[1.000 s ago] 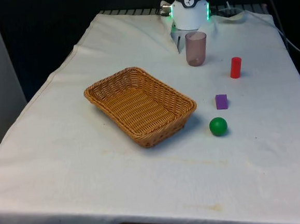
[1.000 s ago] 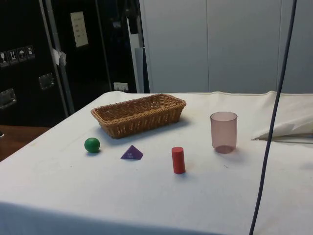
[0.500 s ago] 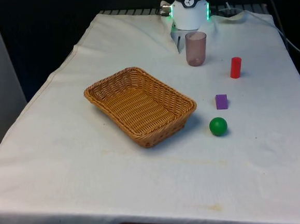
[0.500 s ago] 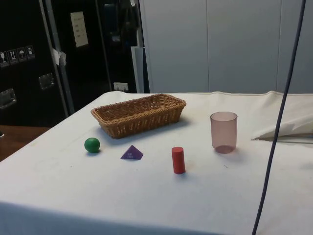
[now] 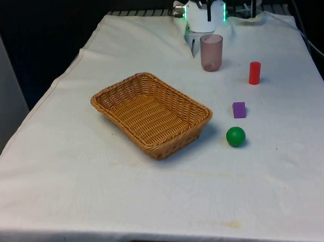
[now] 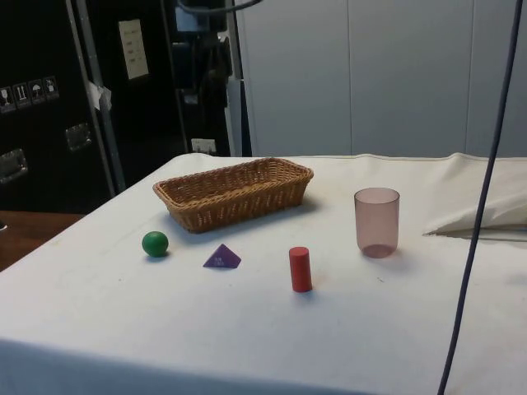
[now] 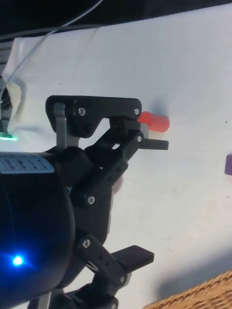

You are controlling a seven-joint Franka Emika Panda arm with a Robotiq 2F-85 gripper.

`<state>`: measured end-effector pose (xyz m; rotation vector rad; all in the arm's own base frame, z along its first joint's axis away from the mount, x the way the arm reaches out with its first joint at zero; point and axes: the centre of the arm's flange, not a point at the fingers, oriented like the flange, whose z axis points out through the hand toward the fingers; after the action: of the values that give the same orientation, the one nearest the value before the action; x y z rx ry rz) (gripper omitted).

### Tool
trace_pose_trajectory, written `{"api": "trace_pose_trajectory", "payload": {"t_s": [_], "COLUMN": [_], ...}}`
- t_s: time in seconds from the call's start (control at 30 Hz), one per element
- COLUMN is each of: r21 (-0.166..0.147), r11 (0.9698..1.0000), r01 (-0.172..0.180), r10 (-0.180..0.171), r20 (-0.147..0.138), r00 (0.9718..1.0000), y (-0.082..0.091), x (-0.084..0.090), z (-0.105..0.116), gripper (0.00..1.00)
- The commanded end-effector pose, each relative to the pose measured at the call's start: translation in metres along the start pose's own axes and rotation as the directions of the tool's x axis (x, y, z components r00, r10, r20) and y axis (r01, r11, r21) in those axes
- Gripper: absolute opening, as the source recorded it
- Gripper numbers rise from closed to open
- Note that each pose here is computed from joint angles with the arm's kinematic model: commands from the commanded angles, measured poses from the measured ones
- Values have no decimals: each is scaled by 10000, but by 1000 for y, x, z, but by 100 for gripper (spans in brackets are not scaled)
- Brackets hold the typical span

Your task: Pick up the triangular block and place it into the basket.

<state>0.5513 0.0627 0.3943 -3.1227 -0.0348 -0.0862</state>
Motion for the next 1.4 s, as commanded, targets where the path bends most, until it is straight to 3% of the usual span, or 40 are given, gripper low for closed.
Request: {"api": "trace_pose_trajectory", "payload": {"t_s": [0.0,0.07,0.33,0.37,0.67,0.7,0.73,1.03,1.07,1.1,1.27,1.37], "r21": [-55,-1,-118,-36,-134,-63,-141,-146,-82,-150,-172,-111], "r11": [10000,10000,9999,10000,9998,9998,9998,9995,9995,9995,9993,9994], "r01": [-33,-2,44,85,150,191,157,262,298,263,317,341], "r10": [32,2,-46,-85,-154,-192,-162,-270,-301,-271,-329,-348], "r20": [-105,-30,-192,-103,-325,-216,-346,-579,-460,-590,-723,-656], "r00": [9999,10000,9998,9999,9994,9996,9993,9980,9985,9979,9968,9972], "y": [-3,-2,-12,-12,-21,-20,-22,-29,-28,-29,-31,-30], "x": [-1,-1,-2,-2,-3,-3,-3,-5,-6,-6,-7,-7], "z": [4,4,28,26,58,54,61,91,88,93,111,115], "gripper": [100,100,100,100,100,100,100,100,100,100,100,100]}}
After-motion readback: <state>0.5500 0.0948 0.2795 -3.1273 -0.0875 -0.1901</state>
